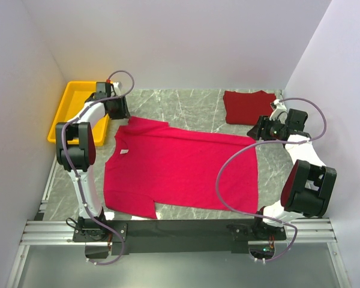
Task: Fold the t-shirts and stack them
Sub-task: Fold the tshirt
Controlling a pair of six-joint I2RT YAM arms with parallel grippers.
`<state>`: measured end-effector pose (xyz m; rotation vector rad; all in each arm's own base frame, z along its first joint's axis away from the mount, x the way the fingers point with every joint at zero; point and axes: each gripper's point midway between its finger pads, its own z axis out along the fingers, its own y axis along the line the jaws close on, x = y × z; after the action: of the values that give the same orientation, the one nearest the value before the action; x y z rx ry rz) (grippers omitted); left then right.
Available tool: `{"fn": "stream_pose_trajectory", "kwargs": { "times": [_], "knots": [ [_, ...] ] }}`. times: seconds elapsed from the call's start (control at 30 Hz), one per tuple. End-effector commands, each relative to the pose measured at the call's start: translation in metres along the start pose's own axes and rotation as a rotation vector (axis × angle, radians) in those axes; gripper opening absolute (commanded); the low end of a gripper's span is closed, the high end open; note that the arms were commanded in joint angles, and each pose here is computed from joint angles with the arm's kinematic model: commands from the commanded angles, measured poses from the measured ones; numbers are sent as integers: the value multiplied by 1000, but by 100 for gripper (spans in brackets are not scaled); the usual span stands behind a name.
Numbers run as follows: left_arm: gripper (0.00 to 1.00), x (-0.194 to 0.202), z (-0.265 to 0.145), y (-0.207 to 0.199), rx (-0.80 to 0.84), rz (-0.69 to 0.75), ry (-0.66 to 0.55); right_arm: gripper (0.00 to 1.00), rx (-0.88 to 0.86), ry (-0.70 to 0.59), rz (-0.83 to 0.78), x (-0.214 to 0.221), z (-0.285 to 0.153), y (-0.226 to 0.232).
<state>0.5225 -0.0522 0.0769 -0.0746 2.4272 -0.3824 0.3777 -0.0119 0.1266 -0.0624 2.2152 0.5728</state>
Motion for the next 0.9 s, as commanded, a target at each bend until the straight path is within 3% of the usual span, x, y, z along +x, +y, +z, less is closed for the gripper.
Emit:
{"fn": "stream_pose_trajectory", "kwargs": {
  "times": [0.0,0.43,0.73,0.87],
  "knots": [
    [45,15,-5,5,-22,11,63,65,-15,-51,-40,-14,-8,10],
    [36,23,-4,-8,58,19,112,65,-8,-61,-44,-15,-10,11],
    [36,35,-7,-5,46,14,140,65,-12,-70,-44,-19,-11,11],
    [28,34,-10,-12,84,18,129,65,-13,-73,-41,-21,-11,11]
  ]
}}
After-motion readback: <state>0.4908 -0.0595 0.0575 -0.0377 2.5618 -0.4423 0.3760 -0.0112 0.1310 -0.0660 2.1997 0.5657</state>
